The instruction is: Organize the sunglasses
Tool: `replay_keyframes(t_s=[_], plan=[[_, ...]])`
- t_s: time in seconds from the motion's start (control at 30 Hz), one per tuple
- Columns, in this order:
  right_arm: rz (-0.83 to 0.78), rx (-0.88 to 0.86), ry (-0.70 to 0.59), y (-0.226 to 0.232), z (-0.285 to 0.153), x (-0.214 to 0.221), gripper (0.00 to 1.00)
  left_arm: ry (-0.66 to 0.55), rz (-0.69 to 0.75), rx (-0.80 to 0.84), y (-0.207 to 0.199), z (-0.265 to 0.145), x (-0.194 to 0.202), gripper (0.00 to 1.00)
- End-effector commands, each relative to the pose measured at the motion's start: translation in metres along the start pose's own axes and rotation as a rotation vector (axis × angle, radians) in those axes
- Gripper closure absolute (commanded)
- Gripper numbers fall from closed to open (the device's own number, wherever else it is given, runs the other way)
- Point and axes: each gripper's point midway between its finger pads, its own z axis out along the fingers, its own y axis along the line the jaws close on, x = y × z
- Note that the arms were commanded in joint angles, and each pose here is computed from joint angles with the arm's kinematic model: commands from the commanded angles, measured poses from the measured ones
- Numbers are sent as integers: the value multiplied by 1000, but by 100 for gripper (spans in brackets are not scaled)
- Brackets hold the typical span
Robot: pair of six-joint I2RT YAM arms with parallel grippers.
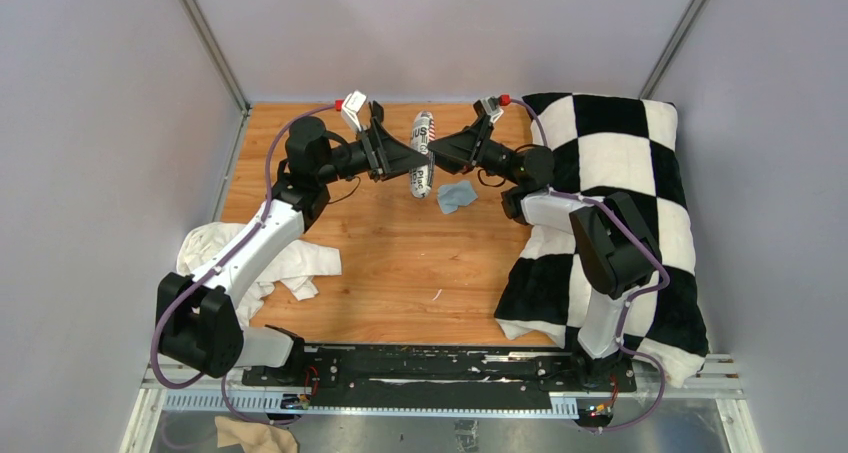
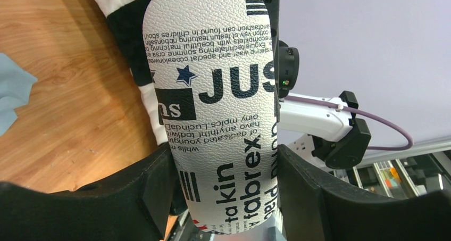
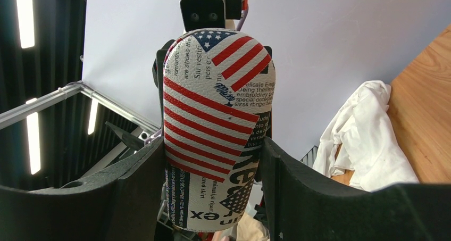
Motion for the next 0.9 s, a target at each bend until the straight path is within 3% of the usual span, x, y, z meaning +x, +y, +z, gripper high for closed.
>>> replay_keyframes(t_s=[0.0, 0.03, 0.07, 0.37, 0.87], plan=[[-17, -28, 11, 1, 1, 9, 100, -13, 26, 13, -4, -2, -4, 83], [-4, -25, 7, -2, 0, 8, 100, -8, 22, 15, -3, -1, -4, 96], [9, -21, 5, -4, -1, 8, 100, -1, 18, 17, -3, -2, -3, 100], [46, 1, 8, -16, -7, 0, 100, -47, 66, 45, -22, -24, -25, 100], [-58, -33, 75, -6, 1, 1, 100, -71, -34, 150, -32, -24, -30, 100]])
